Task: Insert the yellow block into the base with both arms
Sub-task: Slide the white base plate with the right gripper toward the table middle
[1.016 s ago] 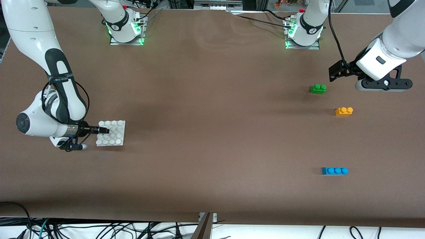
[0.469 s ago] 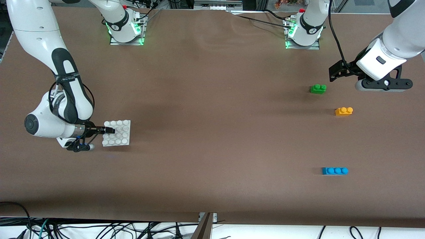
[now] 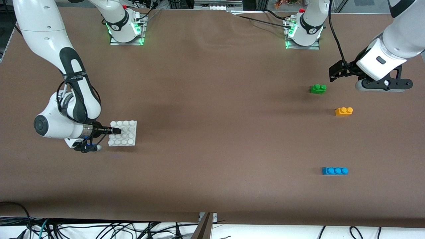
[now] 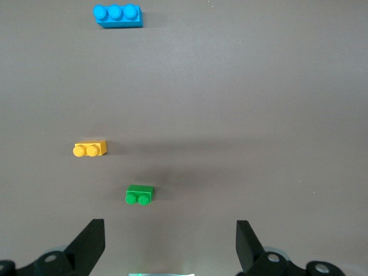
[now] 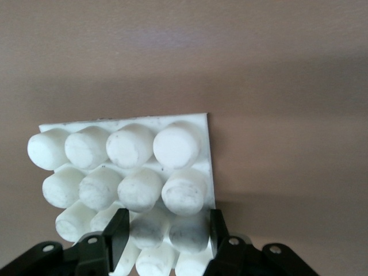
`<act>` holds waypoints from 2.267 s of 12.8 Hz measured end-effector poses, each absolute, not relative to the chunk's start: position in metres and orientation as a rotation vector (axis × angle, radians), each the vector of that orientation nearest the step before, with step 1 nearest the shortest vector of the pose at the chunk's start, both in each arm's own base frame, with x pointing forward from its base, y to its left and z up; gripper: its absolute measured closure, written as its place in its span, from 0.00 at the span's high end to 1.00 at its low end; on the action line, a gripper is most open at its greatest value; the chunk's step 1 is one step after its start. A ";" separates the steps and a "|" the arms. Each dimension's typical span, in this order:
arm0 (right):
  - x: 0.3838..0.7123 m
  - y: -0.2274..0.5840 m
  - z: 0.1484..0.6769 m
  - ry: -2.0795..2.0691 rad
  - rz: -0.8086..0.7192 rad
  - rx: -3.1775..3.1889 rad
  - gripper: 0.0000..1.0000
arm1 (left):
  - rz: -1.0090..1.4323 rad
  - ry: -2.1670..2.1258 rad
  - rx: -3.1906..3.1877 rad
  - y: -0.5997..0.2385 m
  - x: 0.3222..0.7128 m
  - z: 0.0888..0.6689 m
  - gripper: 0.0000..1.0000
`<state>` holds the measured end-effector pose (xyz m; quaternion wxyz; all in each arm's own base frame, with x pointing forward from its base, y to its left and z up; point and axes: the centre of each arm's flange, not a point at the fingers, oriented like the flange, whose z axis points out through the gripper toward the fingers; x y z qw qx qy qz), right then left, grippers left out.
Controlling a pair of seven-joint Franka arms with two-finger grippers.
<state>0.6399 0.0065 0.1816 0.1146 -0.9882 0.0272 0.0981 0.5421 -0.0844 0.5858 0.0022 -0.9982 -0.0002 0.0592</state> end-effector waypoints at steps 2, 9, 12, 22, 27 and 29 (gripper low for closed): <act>0.640 0.015 0.182 0.083 0.291 -2.898 0.62 | 0.186 -0.002 -3.132 -0.084 0.542 0.586 1.00; 0.640 0.057 0.183 0.109 0.299 -2.908 0.61 | 0.186 -0.008 -3.132 -0.082 0.543 0.586 1.00; 0.640 0.084 0.184 0.116 0.299 -2.916 0.61 | 0.186 -0.008 -3.132 -0.082 0.543 0.586 1.00; 0.641 0.132 0.183 0.128 0.303 -2.915 0.62 | 0.186 -0.008 -3.132 -0.082 0.543 0.586 1.00; 0.641 0.152 0.182 0.106 0.301 -2.915 0.62 | 0.186 -0.008 -3.132 -0.082 0.543 0.586 1.00; 0.641 0.159 0.182 0.096 0.302 -2.911 0.62 | 0.186 -0.008 -3.132 -0.082 0.543 0.586 1.00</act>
